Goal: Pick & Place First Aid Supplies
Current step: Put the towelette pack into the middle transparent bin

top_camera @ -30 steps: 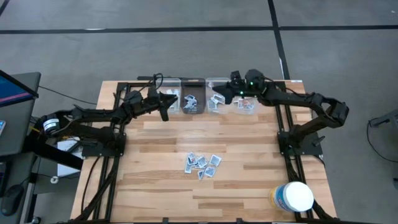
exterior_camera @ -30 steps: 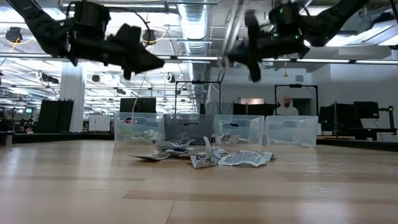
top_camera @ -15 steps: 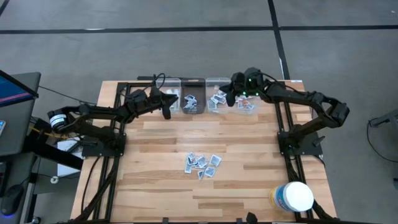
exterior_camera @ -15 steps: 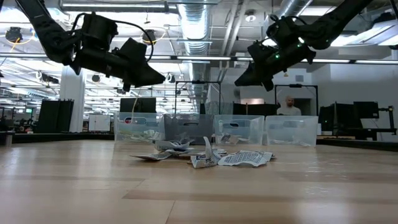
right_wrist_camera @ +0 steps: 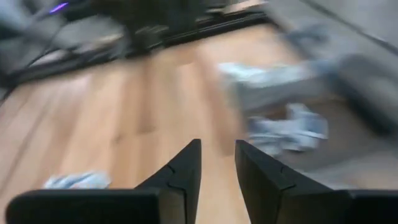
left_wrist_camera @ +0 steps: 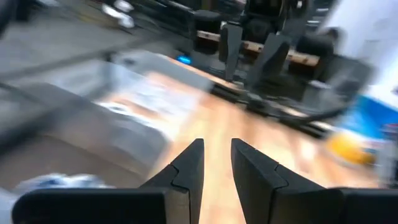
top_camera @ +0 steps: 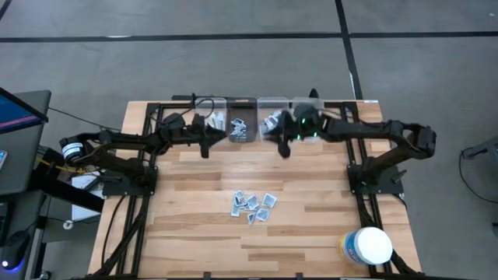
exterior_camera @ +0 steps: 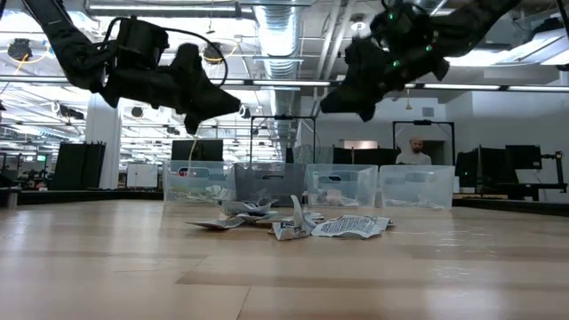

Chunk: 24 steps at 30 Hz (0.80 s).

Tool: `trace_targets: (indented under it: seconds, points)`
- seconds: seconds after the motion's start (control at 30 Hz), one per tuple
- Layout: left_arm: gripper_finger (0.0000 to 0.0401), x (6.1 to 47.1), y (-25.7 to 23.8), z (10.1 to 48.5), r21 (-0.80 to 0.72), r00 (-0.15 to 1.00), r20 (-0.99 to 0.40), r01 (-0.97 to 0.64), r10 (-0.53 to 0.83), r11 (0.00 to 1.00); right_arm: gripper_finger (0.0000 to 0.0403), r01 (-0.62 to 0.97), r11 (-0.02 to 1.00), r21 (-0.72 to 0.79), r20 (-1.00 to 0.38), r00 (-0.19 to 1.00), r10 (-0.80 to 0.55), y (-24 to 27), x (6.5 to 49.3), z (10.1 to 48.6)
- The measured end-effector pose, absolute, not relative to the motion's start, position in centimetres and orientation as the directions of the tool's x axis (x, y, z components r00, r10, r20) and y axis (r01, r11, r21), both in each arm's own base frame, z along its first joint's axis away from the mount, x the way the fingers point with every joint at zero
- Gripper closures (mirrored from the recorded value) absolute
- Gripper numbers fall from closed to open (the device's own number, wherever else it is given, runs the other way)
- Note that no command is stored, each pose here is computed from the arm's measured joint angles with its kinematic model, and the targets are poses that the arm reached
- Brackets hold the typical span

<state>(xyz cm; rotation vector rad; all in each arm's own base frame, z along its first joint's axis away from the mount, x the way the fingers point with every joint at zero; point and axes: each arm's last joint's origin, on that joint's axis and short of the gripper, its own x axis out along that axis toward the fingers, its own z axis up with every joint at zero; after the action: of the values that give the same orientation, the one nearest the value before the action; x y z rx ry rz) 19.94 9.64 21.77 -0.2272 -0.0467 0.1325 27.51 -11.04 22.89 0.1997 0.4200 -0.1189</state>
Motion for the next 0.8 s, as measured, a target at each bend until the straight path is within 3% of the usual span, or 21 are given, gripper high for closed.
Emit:
trace_targets:
  seconds: [0.23,0.37,0.47,0.8]
  points:
    - [0.032,20.5,7.8,21.8,-0.424,0.991,0.027,0.132,-0.133,0.896,0.0312,-0.12,0.987,0.11,-0.528,0.834,0.161,-3.4,29.0,21.6]
    - [0.032,20.9,6.4,21.7,-0.446,0.969,0.025,0.231,-0.247,0.865,0.0312,-0.183,0.98,0.081,-0.592,0.782,0.195,0.3,29.0,20.8]
    - [0.032,21.2,5.2,21.7,-0.447,0.953,0.024,0.281,-0.302,0.85,0.0313,-0.188,0.98,0.057,-0.612,0.77,0.183,2.5,29.3,20.2]
    - [0.032,21.8,1.7,21.7,-0.446,0.902,0.021,0.395,-0.432,0.803,0.0313,-0.085,0.981,0.173,-0.753,0.631,0.187,6.9,30.1,14.6]
